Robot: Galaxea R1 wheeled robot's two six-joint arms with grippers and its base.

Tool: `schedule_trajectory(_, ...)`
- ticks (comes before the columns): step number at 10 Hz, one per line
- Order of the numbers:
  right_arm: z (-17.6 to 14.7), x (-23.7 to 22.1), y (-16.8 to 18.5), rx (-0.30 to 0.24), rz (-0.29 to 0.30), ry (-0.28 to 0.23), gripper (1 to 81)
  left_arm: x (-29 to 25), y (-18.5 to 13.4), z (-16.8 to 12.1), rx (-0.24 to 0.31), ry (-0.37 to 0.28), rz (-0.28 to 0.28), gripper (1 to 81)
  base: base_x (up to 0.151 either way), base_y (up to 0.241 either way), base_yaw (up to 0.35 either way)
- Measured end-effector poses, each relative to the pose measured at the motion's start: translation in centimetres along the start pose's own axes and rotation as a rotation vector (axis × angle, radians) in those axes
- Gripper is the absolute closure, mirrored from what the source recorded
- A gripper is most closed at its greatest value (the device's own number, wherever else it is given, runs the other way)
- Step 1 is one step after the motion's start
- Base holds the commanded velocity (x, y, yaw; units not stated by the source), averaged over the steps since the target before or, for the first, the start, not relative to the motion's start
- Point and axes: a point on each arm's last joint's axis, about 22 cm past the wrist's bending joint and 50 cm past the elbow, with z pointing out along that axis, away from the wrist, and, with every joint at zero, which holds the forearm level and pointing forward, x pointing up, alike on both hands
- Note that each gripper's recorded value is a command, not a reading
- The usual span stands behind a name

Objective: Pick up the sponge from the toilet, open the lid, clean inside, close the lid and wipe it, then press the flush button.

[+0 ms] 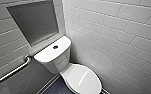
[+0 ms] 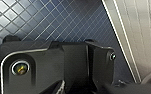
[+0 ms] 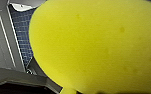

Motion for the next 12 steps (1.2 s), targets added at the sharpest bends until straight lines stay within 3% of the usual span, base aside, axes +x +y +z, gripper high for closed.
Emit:
schedule_trajectory(2,-0.3,1.8,-1.5,0.064,-0.033,0.036,81.1,-8.6,-2.3,0.4,-0.002,-0.032,0.015,1.0,0.000,0.000,0.000)
schedule_trajectory(4,-1.5,4.7,-1.9,0.071,-0.057,0.060,81.1,-16.6,-4.5,-0.8,0.001,-0.054,0.035,1.0,0.000,0.000,0.000)
schedule_trajectory(6,-3.1,7.7,-3.3,0.092,-0.076,0.079,81.1,-23.9,-4.9,-1.0,-0.019,-0.085,0.067,1.0,0.000,0.000,0.000)
schedule_trajectory(9,-5.1,14.6,-8.2,0.154,-0.128,0.130,81.1,-26.6,-2.4,2.7,-0.084,-0.057,0.140,1.0,0.000,0.000,0.000)
schedule_trajectory(10,-5.2,17.4,-10.4,0.174,-0.152,0.152,81.1,-28.1,-1.2,3.7,-0.108,-0.061,0.142,1.0,0.000,0.000,0.000)
schedule_trajectory(12,-4.4,21.7,-15.1,0.202,-0.201,0.168,81.1,-31.2,-1.5,4.3,-0.094,-0.095,0.132,1.0,0.000,0.000,0.000)
